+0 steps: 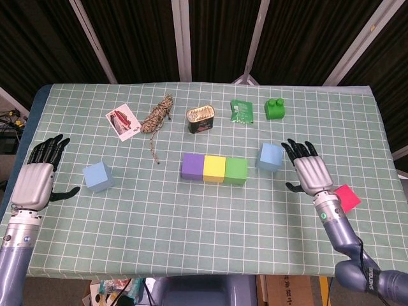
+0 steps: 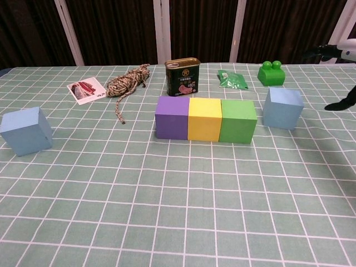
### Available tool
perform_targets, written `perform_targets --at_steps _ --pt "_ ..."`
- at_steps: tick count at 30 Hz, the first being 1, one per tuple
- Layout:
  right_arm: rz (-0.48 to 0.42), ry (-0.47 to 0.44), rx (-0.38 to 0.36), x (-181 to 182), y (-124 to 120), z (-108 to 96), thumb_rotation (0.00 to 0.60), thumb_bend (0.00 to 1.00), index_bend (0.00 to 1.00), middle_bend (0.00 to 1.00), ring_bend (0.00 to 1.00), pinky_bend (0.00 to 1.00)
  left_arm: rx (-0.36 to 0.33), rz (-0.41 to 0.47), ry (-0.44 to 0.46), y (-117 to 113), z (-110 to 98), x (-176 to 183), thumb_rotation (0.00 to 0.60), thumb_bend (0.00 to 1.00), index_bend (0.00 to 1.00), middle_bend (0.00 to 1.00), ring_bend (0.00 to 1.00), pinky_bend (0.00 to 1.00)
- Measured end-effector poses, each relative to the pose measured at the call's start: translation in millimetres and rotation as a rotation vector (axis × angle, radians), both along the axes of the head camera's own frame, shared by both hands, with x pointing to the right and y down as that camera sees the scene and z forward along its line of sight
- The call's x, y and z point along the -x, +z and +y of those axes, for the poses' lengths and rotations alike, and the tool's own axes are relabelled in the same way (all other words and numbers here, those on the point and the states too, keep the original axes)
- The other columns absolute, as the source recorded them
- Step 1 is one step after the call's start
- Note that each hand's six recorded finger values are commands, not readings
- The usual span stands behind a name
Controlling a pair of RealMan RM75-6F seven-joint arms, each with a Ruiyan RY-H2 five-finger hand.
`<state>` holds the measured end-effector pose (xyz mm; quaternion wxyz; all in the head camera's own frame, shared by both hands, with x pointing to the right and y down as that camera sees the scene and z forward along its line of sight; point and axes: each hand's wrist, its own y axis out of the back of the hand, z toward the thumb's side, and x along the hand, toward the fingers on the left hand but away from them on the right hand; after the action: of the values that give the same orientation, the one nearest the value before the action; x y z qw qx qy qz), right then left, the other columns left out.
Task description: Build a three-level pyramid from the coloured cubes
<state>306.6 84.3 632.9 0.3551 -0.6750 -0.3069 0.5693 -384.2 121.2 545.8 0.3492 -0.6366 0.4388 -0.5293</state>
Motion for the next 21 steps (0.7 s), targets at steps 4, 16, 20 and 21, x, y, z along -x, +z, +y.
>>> perform_targets --at_steps 4,16,20,21 --pt "0.012 0.011 0.017 6 9 -14 0.6 0.23 0.0 0.05 0.1 0.0 -0.002 -0.005 -0.005 0 -1 2 0.6 0.08 0.0 0.0 0.0 0.06" --pt "0.014 0.062 0.09 27 45 -32 0.6 0.23 0.0 0.11 0.11 0.0 0.0 -0.013 -0.033 2 -6 10 0.6 0.08 0.0 0.0 0.0 0.06" --pt "0.008 0.062 0.098 33 50 -31 0.6 0.23 0.0 0.11 0.11 0.0 0.003 -0.013 -0.036 3 -6 12 0.6 0.08 0.0 0.0 0.0 0.06" --pt "0.007 0.066 0.1 34 51 -31 0.6 0.23 0.0 0.11 0.11 0.0 0.004 -0.013 -0.037 3 -6 12 0.6 0.08 0.0 0.0 0.0 0.06"
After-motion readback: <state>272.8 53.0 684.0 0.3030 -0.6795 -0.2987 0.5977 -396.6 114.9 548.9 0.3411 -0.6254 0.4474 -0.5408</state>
